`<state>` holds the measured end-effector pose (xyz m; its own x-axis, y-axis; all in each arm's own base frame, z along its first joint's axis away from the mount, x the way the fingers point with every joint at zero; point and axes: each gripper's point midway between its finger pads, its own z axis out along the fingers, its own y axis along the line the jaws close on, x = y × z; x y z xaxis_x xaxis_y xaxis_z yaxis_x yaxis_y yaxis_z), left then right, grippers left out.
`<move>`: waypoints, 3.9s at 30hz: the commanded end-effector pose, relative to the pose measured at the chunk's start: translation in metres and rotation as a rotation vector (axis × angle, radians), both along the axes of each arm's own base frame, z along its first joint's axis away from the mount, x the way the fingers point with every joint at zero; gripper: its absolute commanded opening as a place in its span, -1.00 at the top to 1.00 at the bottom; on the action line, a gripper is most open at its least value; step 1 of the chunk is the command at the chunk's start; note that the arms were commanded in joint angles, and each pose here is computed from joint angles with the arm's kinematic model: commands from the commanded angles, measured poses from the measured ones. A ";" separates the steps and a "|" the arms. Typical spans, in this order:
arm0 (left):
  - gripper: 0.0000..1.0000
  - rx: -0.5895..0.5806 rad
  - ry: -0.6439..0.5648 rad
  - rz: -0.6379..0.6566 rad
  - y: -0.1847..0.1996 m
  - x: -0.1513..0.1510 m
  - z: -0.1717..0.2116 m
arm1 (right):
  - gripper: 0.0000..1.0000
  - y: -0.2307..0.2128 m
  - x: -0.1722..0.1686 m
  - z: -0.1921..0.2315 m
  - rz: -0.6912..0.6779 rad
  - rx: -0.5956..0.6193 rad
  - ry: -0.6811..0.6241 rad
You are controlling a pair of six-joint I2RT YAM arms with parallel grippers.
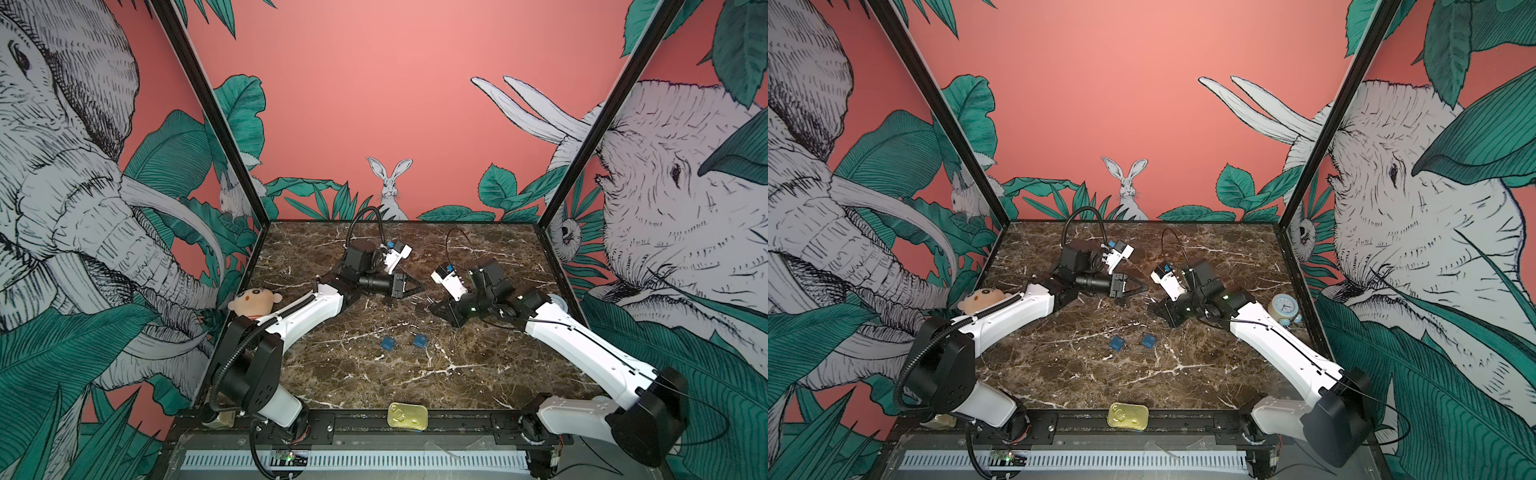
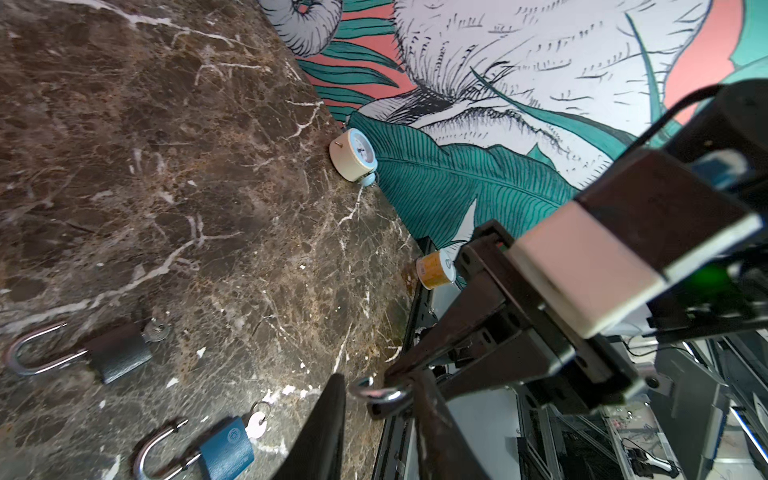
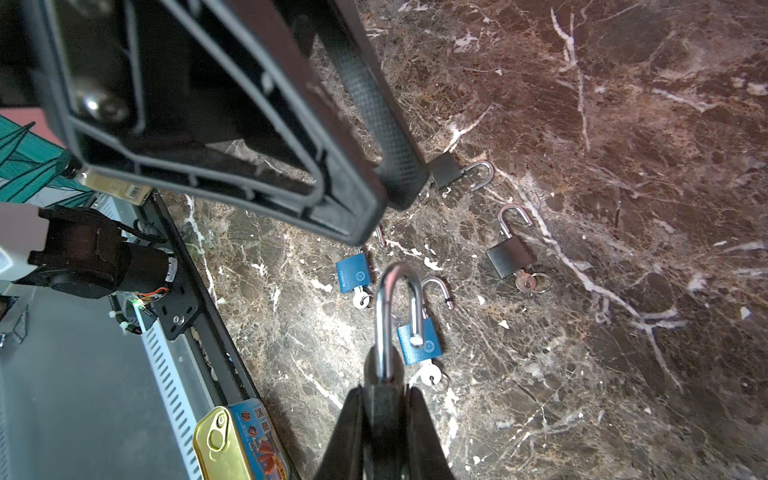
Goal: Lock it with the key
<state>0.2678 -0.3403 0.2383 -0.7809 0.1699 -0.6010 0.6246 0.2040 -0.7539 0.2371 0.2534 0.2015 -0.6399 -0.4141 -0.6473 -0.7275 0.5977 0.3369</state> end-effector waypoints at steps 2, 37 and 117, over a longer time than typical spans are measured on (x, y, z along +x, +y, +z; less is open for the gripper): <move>0.35 -0.086 -0.031 -0.067 -0.003 -0.011 0.024 | 1.00 0.010 0.000 0.017 0.040 0.068 -0.001; 0.52 -0.023 0.000 -0.117 0.002 -0.028 -0.002 | 1.00 0.017 0.004 0.032 0.055 0.144 0.048; 1.00 0.002 0.003 -0.035 0.014 -0.015 -0.027 | 1.00 0.040 -0.048 0.117 0.278 0.538 0.168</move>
<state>0.2416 -0.3277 0.2436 -0.7339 0.2135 -0.6448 0.6690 0.0633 -0.7405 0.2142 0.2748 0.2386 -0.8315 -0.2476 -0.4974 -0.5545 0.4254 0.7152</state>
